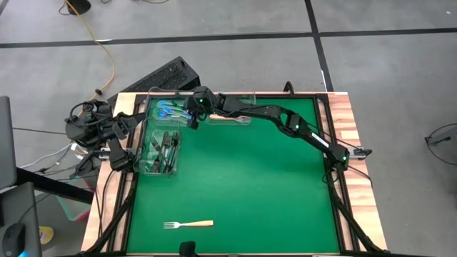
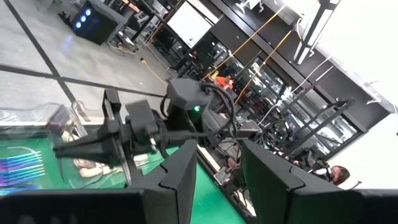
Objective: Sort silverware by color (type)
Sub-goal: Put the iridescent fork into the top left transparent bin
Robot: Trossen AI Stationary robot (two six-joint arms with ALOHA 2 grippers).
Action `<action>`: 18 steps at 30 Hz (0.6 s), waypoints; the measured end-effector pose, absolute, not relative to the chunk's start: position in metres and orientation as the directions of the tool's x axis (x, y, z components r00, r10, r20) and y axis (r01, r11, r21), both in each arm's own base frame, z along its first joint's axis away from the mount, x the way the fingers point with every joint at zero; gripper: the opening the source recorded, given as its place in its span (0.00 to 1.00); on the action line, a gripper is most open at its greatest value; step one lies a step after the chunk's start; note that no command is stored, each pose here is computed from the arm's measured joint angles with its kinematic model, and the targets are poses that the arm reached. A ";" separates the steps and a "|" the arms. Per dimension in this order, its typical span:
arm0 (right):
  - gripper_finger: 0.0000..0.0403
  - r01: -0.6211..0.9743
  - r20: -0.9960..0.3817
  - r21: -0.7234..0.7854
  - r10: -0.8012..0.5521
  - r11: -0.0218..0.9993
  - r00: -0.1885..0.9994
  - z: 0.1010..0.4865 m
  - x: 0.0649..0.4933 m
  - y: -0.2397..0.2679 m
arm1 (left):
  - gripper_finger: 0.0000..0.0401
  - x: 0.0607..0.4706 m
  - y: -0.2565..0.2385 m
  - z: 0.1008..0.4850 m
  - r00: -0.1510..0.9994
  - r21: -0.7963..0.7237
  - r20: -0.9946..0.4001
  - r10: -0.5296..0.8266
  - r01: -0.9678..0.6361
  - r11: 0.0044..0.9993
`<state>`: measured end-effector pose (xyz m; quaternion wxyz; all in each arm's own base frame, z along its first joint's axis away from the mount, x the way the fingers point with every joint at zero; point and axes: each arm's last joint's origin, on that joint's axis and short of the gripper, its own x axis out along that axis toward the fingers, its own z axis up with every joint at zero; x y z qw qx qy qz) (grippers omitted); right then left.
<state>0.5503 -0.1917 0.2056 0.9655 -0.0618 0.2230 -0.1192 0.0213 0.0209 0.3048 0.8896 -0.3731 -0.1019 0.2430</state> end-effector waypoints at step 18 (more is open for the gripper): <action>0.01 0.195 -0.432 -0.223 -0.276 0.955 0.858 0.189 0.557 -0.184 | 0.28 0.021 0.021 0.305 0.861 -0.717 0.000 0.508 -0.354 0.601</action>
